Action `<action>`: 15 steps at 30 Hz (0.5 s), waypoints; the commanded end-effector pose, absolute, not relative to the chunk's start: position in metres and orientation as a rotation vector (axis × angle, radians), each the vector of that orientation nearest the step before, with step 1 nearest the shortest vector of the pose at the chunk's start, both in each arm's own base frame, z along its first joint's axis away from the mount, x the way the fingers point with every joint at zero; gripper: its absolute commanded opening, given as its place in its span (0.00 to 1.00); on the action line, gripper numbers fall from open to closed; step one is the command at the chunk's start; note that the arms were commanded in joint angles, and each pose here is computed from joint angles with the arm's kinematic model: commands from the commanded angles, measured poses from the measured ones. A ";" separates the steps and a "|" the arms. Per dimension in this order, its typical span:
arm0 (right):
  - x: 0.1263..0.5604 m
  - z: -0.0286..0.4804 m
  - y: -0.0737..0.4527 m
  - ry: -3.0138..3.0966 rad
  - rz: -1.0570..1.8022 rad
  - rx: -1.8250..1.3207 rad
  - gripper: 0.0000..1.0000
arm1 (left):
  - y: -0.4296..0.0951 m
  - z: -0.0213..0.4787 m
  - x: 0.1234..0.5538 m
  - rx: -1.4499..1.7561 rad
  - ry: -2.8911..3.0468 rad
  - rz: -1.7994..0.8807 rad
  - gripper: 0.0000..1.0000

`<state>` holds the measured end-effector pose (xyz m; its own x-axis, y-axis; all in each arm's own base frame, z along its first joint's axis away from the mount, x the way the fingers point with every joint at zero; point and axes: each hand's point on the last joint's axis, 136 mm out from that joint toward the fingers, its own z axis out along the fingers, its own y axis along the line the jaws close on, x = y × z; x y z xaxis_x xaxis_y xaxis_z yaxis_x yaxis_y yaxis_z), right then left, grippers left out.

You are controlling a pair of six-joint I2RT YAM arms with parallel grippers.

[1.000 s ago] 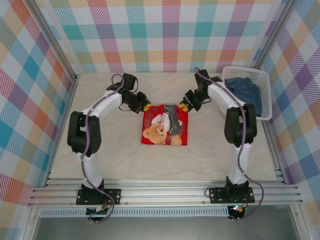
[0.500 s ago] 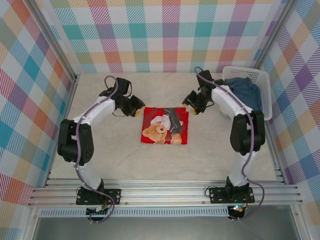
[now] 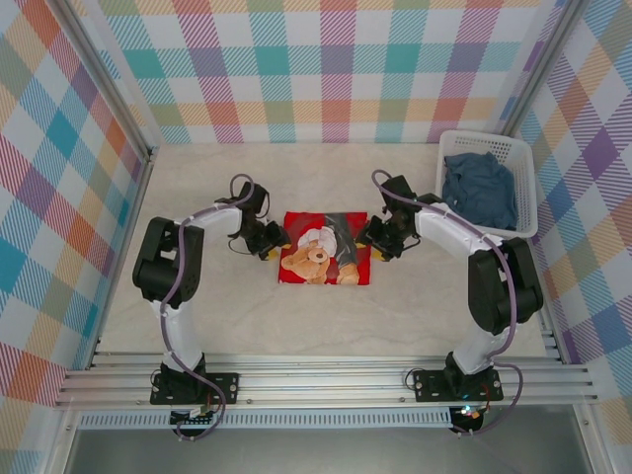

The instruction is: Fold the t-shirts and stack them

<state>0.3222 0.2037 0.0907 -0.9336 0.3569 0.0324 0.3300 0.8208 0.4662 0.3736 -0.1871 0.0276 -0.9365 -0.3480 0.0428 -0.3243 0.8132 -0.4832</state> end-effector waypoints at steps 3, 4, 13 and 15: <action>0.316 0.113 0.210 2.901 0.847 0.530 0.44 | -0.224 0.020 0.386 -0.353 2.947 -0.821 0.32; 0.314 0.114 0.210 2.902 0.853 0.539 0.43 | -0.226 0.017 0.387 -0.359 2.954 -0.802 0.30; 0.296 0.123 0.205 2.899 0.880 0.563 0.40 | -0.199 0.023 0.420 -0.508 2.882 -0.438 0.00; 0.293 0.126 0.203 2.894 0.878 0.559 0.39 | -0.176 0.035 0.434 -0.498 2.859 -0.300 0.00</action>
<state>0.3020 0.2040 0.1190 -0.9334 0.3578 0.0291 0.3165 0.7821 0.5368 0.4185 -0.2201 0.0319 -0.9426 -0.3179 -0.1025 -0.2522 0.8785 -0.4057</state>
